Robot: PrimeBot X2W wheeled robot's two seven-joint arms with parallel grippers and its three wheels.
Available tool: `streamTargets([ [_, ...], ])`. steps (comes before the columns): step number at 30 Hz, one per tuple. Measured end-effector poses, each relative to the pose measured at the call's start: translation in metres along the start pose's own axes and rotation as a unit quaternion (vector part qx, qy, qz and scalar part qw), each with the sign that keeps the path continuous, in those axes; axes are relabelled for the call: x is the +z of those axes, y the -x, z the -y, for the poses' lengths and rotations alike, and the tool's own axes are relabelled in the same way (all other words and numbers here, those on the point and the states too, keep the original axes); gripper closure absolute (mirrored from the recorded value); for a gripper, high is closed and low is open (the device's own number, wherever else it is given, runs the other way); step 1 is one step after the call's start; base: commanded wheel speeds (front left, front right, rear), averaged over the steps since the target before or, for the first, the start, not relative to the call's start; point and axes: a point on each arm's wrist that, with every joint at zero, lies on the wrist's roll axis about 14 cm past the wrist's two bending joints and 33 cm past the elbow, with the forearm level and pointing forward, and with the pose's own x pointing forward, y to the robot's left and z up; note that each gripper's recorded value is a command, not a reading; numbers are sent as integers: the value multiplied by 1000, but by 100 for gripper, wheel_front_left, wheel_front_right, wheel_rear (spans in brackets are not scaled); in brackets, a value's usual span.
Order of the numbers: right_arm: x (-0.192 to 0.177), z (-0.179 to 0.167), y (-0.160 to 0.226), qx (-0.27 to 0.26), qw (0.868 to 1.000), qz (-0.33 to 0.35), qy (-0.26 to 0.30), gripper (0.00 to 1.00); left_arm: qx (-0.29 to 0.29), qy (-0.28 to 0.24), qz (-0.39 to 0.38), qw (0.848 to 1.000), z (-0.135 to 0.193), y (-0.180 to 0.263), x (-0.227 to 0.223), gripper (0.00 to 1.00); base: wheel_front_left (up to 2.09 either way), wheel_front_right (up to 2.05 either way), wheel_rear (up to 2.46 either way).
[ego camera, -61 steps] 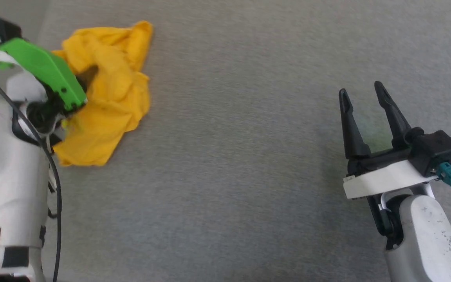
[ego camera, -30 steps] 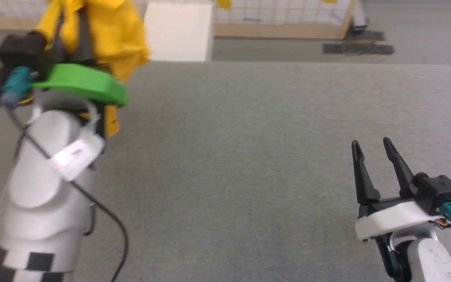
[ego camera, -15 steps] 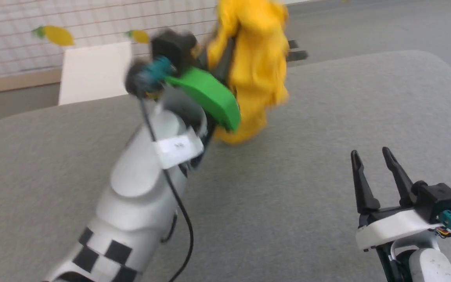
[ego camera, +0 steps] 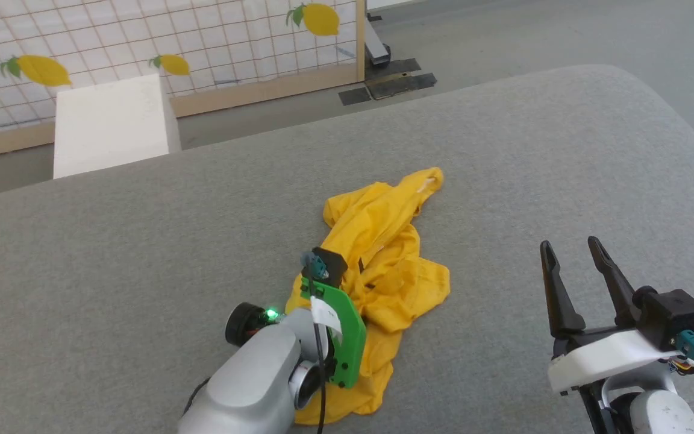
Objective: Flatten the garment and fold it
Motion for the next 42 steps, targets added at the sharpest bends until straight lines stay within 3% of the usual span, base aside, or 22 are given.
streamTargets([
  [5, 1, -10, -4, 16, 1000, 0, -2, 0, 1, 49, 138, 989, -5, 19, 49, 0, 0, 0, 0],
  [8, 2, -16, -6, 26, 1000, 1, -1, 0, 16, 61, 276, 959, -16, 48, 98, 0, 0, 0, 0],
  [11, 3, -25, -8, 40, 999, 1, -2, 0, 56, 59, 390, 917, -40, 88, 127, 0, 0, 0, 0],
  [16, 4, -38, -14, 59, 998, 1, -4, 0, 144, 67, 445, 881, -89, 136, 114, 0, 0, 0, 0],
  [22, -4, -56, -21, 86, 996, -19, -3, 0, 231, 75, 476, 845, -124, 191, 82, 0, 0, 0, 0],
  [27, -42, -81, -20, 121, 986, -117, 4, 0, 287, 83, 465, 834, -141, 217, 42, 0, 0, 0, 0],
  [33, -102, -89, -9, 134, 951, -277, 14, 0, 315, 93, 460, 825, -153, 226, 24, 0, 0, 0, 0],
  [42, -138, -103, -21, 150, 913, -378, 28, 0, 325, 111, 444, 828, -162, 217, 7, 0, 0, 0, 0],
])
